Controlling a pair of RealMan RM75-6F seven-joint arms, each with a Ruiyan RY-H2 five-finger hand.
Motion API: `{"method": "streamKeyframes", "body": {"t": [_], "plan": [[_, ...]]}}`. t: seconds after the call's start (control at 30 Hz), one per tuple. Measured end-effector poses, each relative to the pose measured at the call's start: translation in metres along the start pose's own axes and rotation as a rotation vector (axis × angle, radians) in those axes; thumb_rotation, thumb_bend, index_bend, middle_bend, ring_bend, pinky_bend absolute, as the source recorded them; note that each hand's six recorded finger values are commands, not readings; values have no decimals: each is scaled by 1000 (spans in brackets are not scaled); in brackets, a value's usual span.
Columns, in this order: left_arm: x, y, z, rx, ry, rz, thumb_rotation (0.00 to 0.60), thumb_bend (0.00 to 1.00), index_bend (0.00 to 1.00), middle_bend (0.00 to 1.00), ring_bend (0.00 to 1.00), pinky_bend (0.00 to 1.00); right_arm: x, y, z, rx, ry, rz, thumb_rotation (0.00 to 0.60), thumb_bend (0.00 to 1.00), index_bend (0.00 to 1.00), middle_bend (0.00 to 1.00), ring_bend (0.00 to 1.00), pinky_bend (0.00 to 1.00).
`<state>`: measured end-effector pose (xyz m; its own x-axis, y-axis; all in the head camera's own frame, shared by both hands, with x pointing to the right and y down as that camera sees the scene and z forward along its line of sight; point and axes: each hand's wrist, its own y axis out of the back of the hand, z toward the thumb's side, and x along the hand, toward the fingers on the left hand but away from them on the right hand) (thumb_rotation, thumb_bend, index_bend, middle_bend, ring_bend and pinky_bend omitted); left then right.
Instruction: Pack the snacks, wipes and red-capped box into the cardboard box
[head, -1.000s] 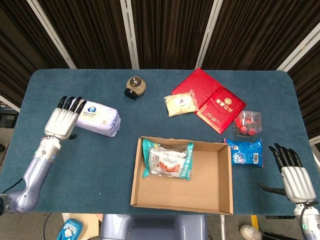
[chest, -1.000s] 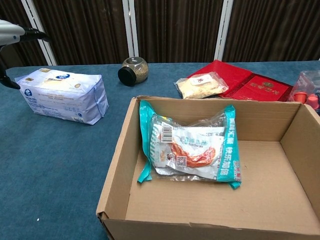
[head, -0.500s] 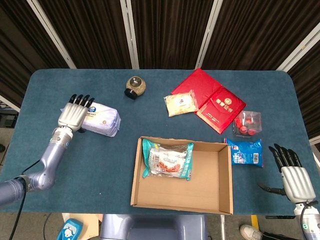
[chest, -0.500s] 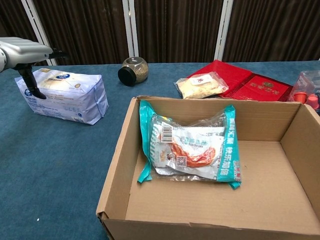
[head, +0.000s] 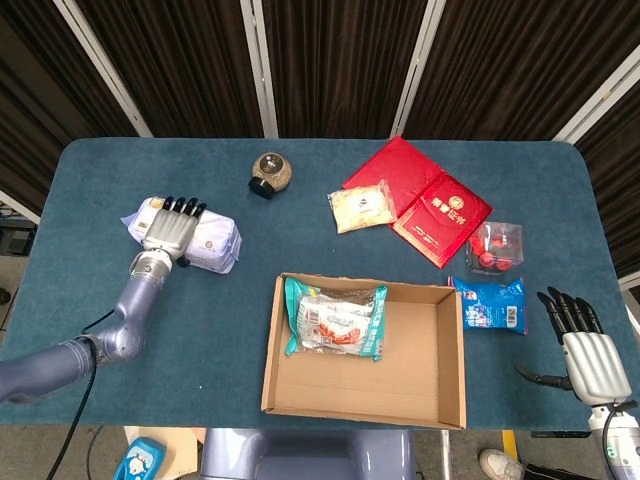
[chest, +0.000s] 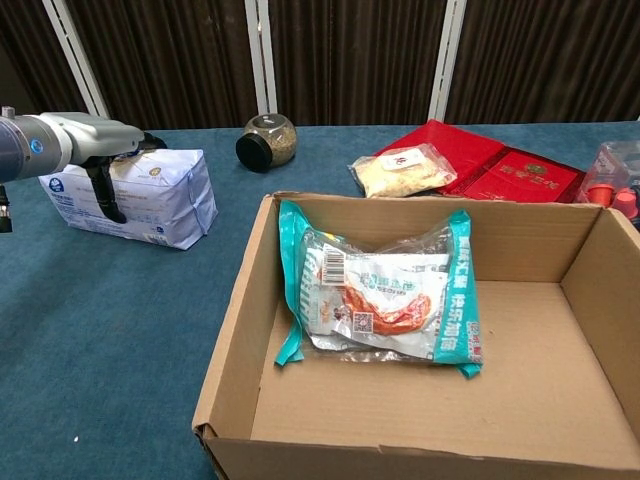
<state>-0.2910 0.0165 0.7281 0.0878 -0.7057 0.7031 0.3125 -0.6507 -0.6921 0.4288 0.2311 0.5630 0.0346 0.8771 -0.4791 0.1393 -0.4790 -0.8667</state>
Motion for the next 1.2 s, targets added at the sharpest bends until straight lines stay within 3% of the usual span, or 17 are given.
{"method": "streamKeyframes", "body": {"t": [0.03,0.13,0.43,0.73,0.9,1.07,1.17,1.2], "plan": [[0,2,1,-2,1,10,600,413,588,459,434,456,0,0,0,-1,1,0,600,0,0,0,0,0],[-2,9,4,3,-6,60,600,494,670,534,494,485,0,0,0,-4,0,1,600,0,0,0,0,0],[-30,56,10,-47,-67,258,600,504,679,548,501,486,1,0,0,-7,-3,3,600,0,0,0,0,0],[-103,140,54,-199,-293,446,600,497,679,546,500,480,-1,-1,2,-2,-3,9,600,0,0,0,0,0],[-146,164,101,-274,-461,463,600,486,677,531,490,479,-1,-1,2,-2,-2,7,600,0,0,0,0,0],[-169,164,148,-258,-572,457,600,463,659,483,460,478,0,0,1,-4,-3,3,600,0,0,0,0,0],[-177,156,175,-241,-624,439,600,332,587,353,380,415,1,1,-1,-5,-5,0,600,0,0,0,0,0],[-179,153,181,-231,-636,434,600,243,515,266,299,347,1,1,-1,-6,-6,-1,600,0,0,0,0,0]]}}
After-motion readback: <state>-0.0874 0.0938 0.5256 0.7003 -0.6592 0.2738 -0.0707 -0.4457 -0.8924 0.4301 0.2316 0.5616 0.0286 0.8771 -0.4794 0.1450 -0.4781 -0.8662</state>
